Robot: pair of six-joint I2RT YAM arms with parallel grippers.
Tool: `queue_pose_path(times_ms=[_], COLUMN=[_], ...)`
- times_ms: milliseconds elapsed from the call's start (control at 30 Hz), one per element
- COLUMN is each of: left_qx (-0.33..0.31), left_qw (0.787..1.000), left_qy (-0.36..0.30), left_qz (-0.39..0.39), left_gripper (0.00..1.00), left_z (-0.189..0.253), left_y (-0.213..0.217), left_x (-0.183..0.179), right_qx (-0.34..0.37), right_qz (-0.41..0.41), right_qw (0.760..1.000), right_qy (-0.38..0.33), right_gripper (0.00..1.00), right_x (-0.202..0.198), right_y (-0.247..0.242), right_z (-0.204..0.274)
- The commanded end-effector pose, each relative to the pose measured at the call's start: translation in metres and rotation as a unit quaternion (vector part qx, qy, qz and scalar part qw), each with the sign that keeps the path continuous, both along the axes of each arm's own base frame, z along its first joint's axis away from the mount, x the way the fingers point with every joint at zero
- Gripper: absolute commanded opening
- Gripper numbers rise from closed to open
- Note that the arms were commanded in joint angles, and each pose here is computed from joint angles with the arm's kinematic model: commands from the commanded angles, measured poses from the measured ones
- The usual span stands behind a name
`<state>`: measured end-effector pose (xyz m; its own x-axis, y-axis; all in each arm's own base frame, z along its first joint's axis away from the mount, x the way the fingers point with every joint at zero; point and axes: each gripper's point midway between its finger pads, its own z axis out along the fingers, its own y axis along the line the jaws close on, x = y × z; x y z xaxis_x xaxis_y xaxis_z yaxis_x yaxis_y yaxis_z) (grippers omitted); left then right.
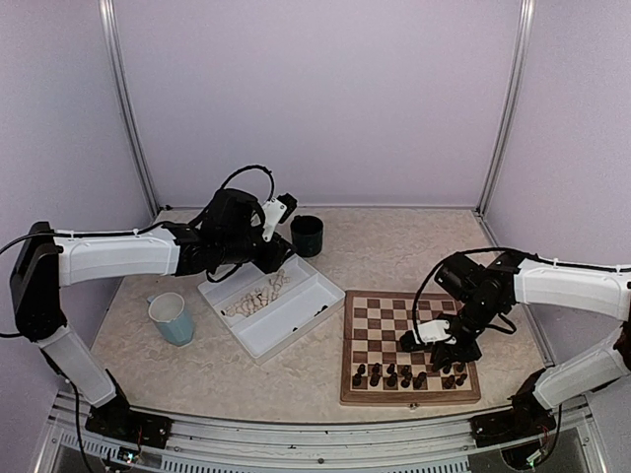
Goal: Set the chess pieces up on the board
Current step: Place the pawn at c7.
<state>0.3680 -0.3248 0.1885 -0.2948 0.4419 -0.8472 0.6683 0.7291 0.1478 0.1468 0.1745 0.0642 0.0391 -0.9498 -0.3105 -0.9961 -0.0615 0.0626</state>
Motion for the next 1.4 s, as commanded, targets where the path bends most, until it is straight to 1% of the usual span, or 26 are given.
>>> queue_pose_path(times_ms=[0, 133, 467, 767, 933, 1000, 1100, 1133, 1267, 1367], left_qx=[0.002, 0.004, 0.007, 0.010, 0.012, 0.023, 0.054, 0.059, 0.090, 0.112], left_qw=[1.000, 1.000, 1.000, 1.000, 1.000, 0.999, 0.997, 0.995, 0.981, 0.968], left_qy=[-0.007, -0.004, 0.000, 0.003, 0.015, 0.030, 0.058, 0.076, 0.164, 0.221], left_qz=[-0.004, -0.007, -0.012, -0.017, -0.008, 0.000, 0.026, 0.035, 0.056, 0.043], left_gripper=[0.50, 0.50, 0.50, 0.50, 0.50, 0.50, 0.50, 0.50, 0.50, 0.49], left_z=[0.006, 0.004, 0.001, -0.003, -0.003, -0.006, -0.015, -0.018, -0.057, -0.085], left_y=[-0.005, -0.007, -0.011, -0.014, -0.012, -0.012, -0.008, -0.005, 0.013, 0.024], left_x=[0.004, 0.003, 0.001, -0.002, -0.002, -0.004, -0.007, -0.008, -0.021, -0.037], right_qx=[0.008, -0.001, 0.005, 0.008, 0.022, 0.041, 0.070, 0.078, 0.097, 0.121], right_qz=[0.006, 0.009, 0.013, 0.020, 0.032, 0.033, 0.021, 0.014, -0.026, -0.066], right_qw=[1.000, 1.000, 1.000, 1.000, 0.999, 0.999, 0.997, 0.997, 0.995, 0.990], right_qy=[-0.006, 0.003, 0.005, 0.010, -0.001, -0.001, 0.004, 0.001, -0.009, 0.000], right_gripper=[0.11, 0.12, 0.15, 0.24, 0.31, 0.34, 0.34, 0.35, 0.35, 0.35], right_x=[0.000, -0.003, -0.003, -0.006, -0.004, 0.000, 0.015, 0.022, 0.059, 0.083], right_y=[0.001, -0.002, 0.002, 0.003, 0.006, 0.012, 0.021, 0.022, 0.024, 0.029], right_z=[-0.002, -0.007, -0.010, -0.010, 0.008, 0.021, 0.041, 0.046, 0.060, 0.069])
